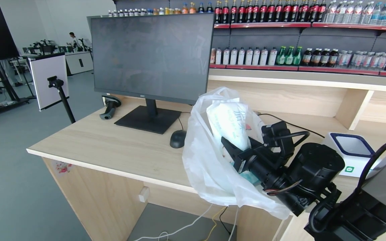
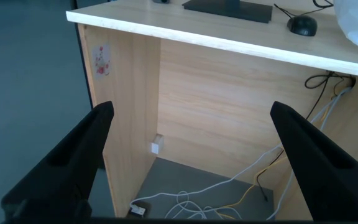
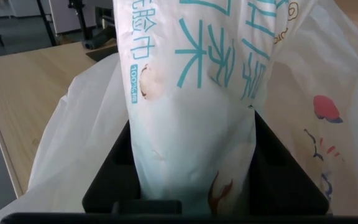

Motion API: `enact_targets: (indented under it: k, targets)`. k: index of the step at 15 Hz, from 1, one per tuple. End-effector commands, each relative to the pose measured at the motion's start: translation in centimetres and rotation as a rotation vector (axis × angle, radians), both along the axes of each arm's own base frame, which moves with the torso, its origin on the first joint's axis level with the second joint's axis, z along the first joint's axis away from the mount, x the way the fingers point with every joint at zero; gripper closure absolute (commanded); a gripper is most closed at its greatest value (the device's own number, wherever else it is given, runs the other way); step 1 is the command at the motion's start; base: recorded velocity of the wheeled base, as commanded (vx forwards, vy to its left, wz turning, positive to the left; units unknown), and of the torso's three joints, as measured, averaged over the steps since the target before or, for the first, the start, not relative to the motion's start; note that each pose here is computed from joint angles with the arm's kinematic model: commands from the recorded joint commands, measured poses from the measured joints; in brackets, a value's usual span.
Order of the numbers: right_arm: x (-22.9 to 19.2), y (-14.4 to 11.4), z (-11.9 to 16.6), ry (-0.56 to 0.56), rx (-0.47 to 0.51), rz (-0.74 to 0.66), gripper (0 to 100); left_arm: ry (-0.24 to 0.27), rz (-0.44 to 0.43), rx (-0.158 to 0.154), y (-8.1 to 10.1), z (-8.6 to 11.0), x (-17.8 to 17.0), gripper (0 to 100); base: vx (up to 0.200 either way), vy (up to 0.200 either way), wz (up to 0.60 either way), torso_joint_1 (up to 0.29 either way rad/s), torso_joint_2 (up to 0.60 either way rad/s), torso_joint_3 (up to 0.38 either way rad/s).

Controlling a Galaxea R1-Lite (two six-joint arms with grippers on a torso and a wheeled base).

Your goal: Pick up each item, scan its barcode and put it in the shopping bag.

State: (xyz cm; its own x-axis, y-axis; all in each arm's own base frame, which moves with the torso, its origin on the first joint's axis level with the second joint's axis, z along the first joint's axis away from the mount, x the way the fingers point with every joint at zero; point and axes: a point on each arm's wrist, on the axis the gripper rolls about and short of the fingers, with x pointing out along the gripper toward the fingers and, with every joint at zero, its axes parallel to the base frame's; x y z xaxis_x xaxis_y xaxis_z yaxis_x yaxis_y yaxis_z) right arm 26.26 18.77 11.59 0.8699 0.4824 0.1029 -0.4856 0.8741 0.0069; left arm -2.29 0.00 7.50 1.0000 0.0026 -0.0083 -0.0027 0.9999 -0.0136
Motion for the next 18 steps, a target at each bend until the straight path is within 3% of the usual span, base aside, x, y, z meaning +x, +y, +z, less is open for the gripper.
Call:
enact_targets:
  k: [1,5,6,11,18]
  targets:
    - [0.1,-0.1,-0.6,0.016,-0.020,-0.004,100,0.001,0.001,0.000,0.0,0.0,0.0,0,0.000,0.000,0.00,0.000,0.00,0.000]
    - [-0.2,-0.3,-0.6,0.019,-0.031,-0.005,100,0.001,0.001,0.000,0.0,0.0,0.0,0,0.000,0.000,0.00,0.000,0.00,0.000]
    - [-0.2,-0.3,-0.6,0.018,-0.029,-0.005,0,0.001,0.001,0.000,0.0,0.0,0.0,0,0.000,0.000,0.00,0.000,0.00,0.000]
    - [-0.2,-0.3,0.0,-0.001,-0.014,-0.005,0,0.001,0.001,0.000,0.0,0.0,0.0,0,0.000,0.000,0.00,0.000,0.00,0.000]
    - [-1.0,-0.8,3.4,-0.095,0.052,0.003,0,0.001,0.001,0.000,0.0,0.0,0.0,0,0.000,0.000,0.00,0.000,0.00,0.000]
